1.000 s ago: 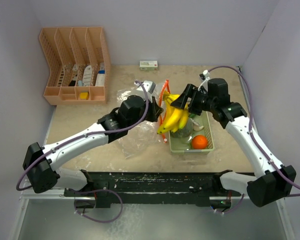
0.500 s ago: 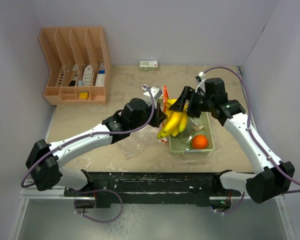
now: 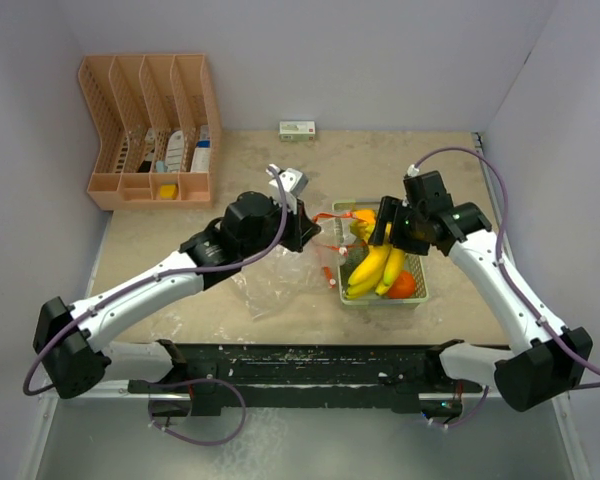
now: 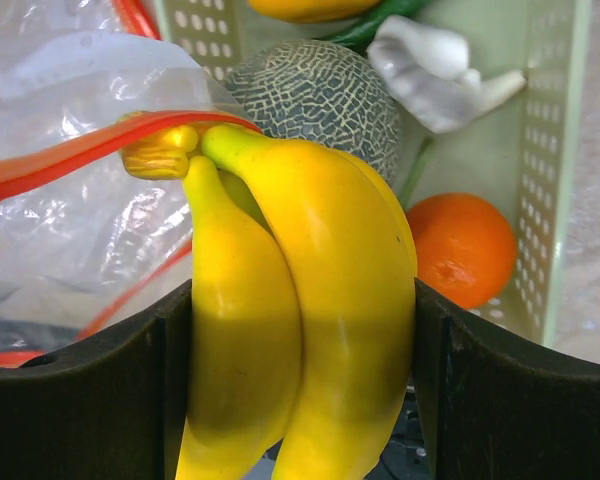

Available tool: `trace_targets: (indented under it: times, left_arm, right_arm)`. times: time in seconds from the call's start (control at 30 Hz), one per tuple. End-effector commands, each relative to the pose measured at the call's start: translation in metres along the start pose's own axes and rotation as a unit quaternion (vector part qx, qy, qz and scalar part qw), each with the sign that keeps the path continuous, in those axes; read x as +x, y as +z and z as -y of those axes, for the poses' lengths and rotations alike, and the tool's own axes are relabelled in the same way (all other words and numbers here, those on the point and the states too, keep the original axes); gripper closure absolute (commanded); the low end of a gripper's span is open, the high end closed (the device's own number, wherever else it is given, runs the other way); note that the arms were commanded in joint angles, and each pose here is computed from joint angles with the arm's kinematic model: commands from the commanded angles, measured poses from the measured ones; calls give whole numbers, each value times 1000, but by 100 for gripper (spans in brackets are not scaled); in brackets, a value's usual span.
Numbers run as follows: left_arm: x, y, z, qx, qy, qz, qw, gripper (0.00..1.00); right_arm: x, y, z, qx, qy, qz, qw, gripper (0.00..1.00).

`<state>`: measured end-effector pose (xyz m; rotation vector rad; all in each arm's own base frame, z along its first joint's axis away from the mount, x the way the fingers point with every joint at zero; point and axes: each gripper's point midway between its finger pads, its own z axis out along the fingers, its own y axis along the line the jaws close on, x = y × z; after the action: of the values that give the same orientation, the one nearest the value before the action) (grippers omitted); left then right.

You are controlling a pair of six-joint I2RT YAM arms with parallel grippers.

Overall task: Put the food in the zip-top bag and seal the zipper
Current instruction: Place the fake fruit in the zipper food storage bag.

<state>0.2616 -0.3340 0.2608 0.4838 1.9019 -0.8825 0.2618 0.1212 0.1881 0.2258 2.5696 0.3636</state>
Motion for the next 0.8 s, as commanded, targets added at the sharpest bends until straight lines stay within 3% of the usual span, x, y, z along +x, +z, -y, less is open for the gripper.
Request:
trace_targets:
  times: [0.0, 0.17, 0.4, 0.77]
  left_arm:
    - [-36, -31, -8, -40, 13, 51, 998, 100]
    - [-12, -37, -30, -84, 4, 34, 996, 100]
    - [12, -11, -32, -62, -15, 30, 997, 100]
    - [0, 11, -24, -46, -12, 43, 998, 100]
  right_arm:
    - [-5, -12, 38, 102, 3, 30, 994, 64]
    - [-9, -15, 39, 105, 1, 39, 994, 63]
    - [-28, -44, -37, -111, -63, 86, 988, 66]
    - [-29, -89, -84, -230, -117, 76, 963, 69]
